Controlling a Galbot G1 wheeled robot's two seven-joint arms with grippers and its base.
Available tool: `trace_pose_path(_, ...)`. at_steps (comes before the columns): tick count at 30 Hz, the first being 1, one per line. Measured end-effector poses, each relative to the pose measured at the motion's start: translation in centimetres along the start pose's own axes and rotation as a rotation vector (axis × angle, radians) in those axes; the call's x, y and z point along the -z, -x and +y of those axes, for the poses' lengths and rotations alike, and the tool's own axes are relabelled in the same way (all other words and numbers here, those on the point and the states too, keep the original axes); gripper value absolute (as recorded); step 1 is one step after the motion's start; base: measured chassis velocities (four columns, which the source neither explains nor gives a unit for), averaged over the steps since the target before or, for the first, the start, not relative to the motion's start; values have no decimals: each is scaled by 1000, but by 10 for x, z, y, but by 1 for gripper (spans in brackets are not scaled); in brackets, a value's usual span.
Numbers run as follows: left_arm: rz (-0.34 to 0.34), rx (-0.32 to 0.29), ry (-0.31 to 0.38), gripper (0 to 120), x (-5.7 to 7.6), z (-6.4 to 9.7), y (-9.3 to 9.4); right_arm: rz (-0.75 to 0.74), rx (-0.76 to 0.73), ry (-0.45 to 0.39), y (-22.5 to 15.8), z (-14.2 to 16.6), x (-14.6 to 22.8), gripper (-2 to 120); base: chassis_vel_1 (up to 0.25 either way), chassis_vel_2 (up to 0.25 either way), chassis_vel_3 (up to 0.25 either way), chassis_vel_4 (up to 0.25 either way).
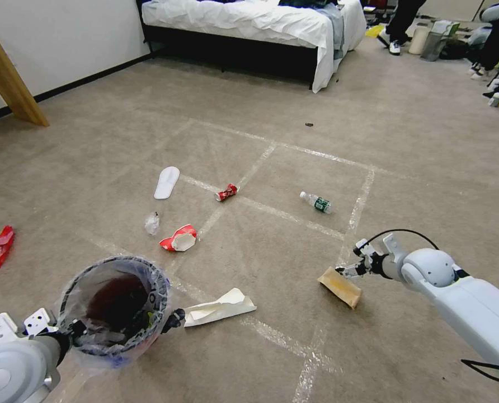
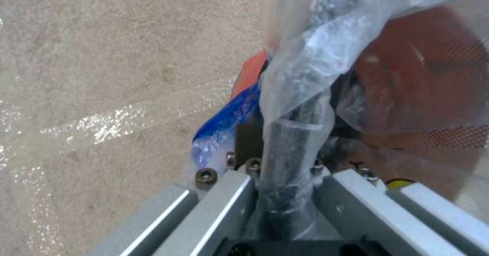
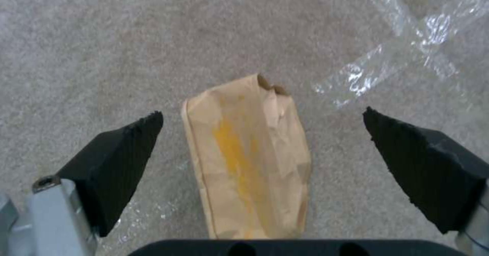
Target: Pick up the trash bin and place the garbage on the floor into it.
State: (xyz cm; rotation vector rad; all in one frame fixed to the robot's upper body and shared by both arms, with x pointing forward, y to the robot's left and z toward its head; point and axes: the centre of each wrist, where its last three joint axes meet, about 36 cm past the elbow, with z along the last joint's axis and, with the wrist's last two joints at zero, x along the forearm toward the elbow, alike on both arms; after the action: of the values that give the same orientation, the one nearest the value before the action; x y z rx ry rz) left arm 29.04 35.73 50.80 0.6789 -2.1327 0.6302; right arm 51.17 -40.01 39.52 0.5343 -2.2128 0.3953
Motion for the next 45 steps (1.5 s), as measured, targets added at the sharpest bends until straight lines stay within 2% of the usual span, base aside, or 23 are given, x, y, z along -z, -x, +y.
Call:
trace_pose_path(10,3,2,4,0,-2,-1,1,16,20,38,21,7,-25,100,0,0,0,0)
trace_pose_path(24,6,4,4,0,-5,-1,3,24,20,66,49,5,-33,100,0,0,0,0)
trace_pose_path(45,6,1,5,0,-2,-4,9,62,10,91,75,-2,-49,100,0,0,0,0)
